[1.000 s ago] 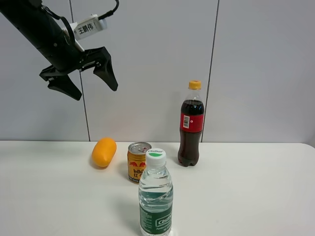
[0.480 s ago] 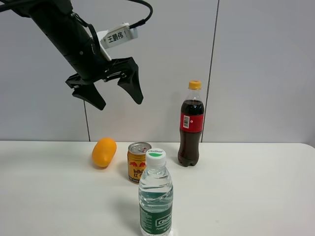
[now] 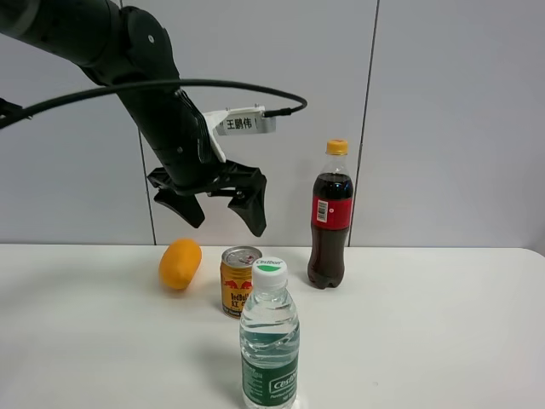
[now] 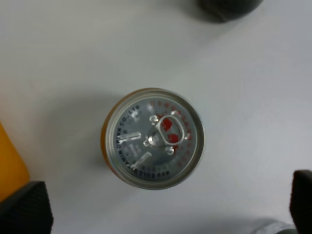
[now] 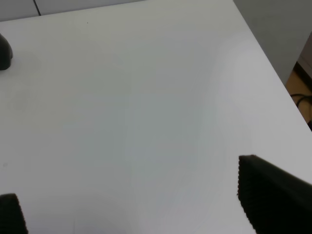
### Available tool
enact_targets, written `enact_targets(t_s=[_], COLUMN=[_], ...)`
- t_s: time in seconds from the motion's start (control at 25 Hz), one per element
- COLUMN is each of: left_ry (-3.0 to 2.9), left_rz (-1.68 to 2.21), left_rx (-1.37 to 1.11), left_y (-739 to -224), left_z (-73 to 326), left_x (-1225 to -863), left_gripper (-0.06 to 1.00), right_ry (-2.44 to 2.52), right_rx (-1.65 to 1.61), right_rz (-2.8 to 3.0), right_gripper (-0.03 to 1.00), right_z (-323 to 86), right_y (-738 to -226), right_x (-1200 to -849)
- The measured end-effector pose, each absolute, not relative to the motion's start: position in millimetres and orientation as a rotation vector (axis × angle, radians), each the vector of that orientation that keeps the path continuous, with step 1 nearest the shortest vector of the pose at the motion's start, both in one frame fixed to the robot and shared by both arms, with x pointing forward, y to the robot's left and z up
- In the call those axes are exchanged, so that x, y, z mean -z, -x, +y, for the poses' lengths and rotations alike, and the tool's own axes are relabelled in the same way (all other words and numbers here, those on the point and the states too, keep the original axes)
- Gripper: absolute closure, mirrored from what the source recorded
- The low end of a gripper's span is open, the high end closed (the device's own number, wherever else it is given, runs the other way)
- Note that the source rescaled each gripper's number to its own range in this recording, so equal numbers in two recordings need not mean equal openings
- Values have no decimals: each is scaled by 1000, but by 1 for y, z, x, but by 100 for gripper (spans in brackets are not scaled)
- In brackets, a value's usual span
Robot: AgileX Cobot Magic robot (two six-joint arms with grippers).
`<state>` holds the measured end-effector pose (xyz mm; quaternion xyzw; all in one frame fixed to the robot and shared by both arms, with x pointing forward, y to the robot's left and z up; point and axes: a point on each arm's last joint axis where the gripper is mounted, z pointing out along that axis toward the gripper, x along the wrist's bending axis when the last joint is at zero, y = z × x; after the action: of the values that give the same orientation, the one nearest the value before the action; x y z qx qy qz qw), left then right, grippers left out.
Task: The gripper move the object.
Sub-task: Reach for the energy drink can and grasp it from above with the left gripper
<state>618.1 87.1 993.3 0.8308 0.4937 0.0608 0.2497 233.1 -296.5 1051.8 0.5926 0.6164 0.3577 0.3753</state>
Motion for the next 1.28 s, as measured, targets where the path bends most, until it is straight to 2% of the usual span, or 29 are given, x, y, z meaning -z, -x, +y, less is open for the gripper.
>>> enact_targets(t_s=[0.68,1.28], left_ry=[-2305,-2343], left_rz=[1286,1228], left_rx=[-212,-303], left_y=[-627,-636], left_z=[60,60], left_x=[-936,-915], left_gripper=[-6,-6], right_ry=[-1517,-1517], right_rx=[-916,-916], right_rz=[1577,1577], right_gripper=[-3,-3], right_z=[-296,-296], right_y=[-233,-233], right_x=[-1052,-1052])
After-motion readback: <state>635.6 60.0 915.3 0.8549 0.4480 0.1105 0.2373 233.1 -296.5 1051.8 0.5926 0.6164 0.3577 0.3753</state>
